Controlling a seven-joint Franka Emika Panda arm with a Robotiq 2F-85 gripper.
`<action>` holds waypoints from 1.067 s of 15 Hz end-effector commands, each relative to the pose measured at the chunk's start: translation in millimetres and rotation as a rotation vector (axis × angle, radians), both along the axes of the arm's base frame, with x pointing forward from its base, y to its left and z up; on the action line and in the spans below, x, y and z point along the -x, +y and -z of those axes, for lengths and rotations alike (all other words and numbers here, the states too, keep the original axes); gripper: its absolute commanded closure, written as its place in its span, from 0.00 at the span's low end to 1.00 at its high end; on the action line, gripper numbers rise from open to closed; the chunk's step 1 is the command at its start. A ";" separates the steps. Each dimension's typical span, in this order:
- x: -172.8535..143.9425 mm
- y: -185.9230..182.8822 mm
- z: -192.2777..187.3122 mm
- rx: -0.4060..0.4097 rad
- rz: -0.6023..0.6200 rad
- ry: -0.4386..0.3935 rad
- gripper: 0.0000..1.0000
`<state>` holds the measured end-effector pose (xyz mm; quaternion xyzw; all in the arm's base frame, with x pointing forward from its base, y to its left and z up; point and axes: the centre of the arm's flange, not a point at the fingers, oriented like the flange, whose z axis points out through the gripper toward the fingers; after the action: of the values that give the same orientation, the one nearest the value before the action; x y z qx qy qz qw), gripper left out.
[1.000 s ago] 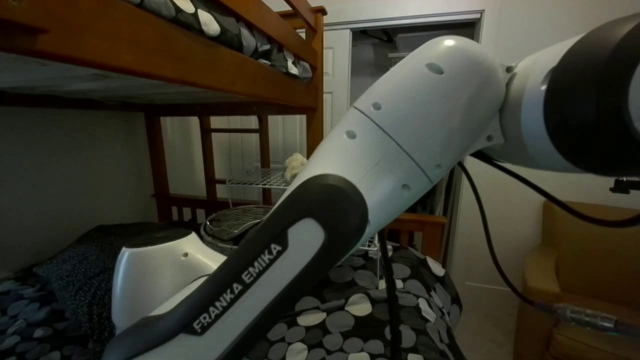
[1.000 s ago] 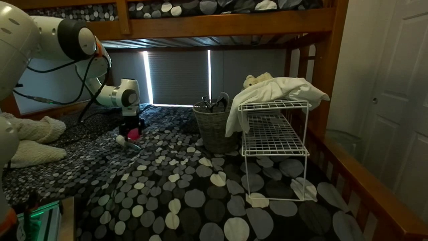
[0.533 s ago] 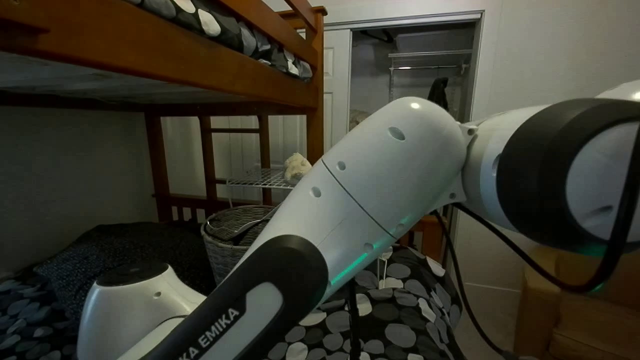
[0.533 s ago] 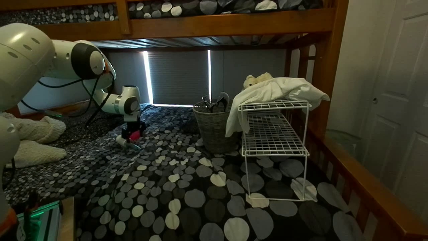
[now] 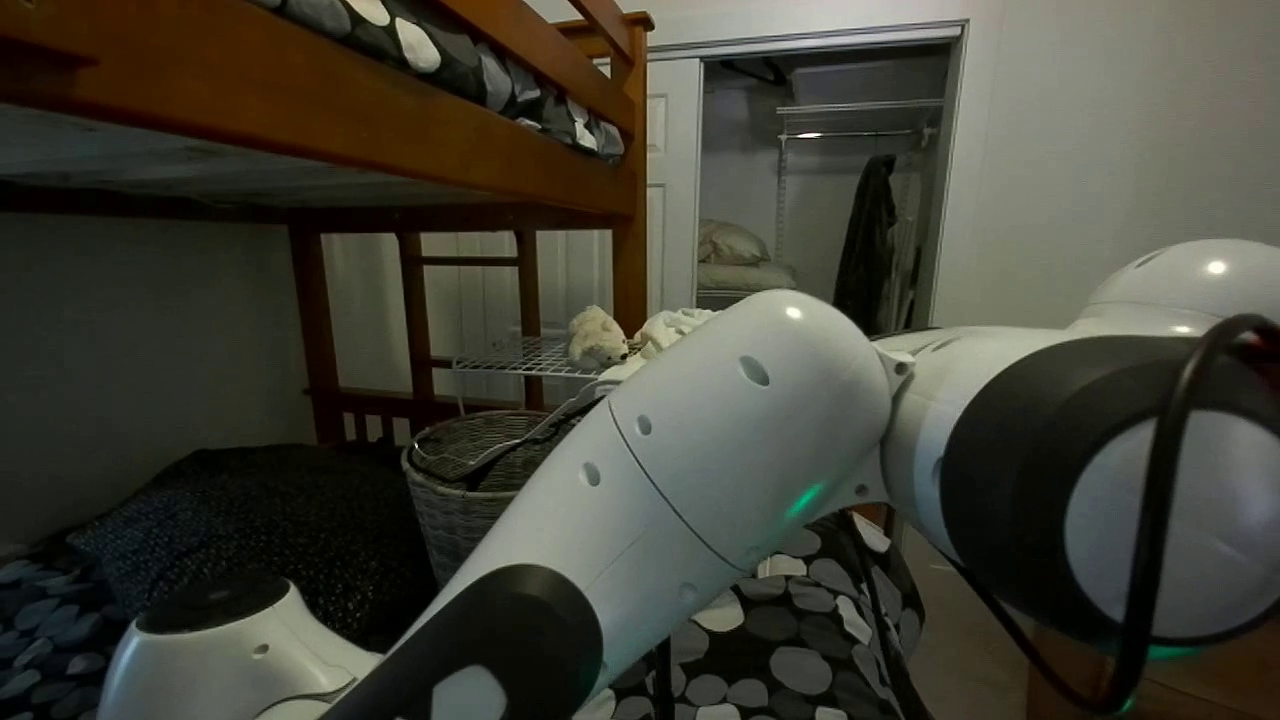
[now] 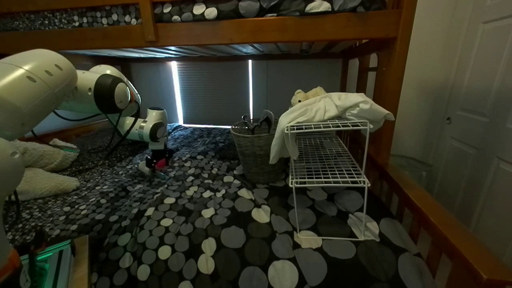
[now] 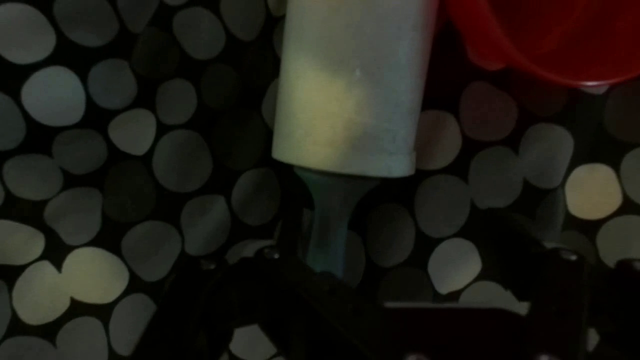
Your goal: Put the lint roller in the basket.
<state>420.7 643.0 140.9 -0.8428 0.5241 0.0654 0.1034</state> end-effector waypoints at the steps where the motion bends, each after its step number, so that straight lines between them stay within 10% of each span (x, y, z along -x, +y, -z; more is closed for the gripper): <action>1: -7.4 21.4 17.7 0.016 -0.006 0.041 0.16; 12: -11.6 24.7 21.9 0.093 -0.006 0.095 0.98; 16: -21.4 14.4 -26.7 0.014 0.019 0.043 0.95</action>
<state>434.8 657.5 135.7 -0.8459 0.5247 0.0775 0.0562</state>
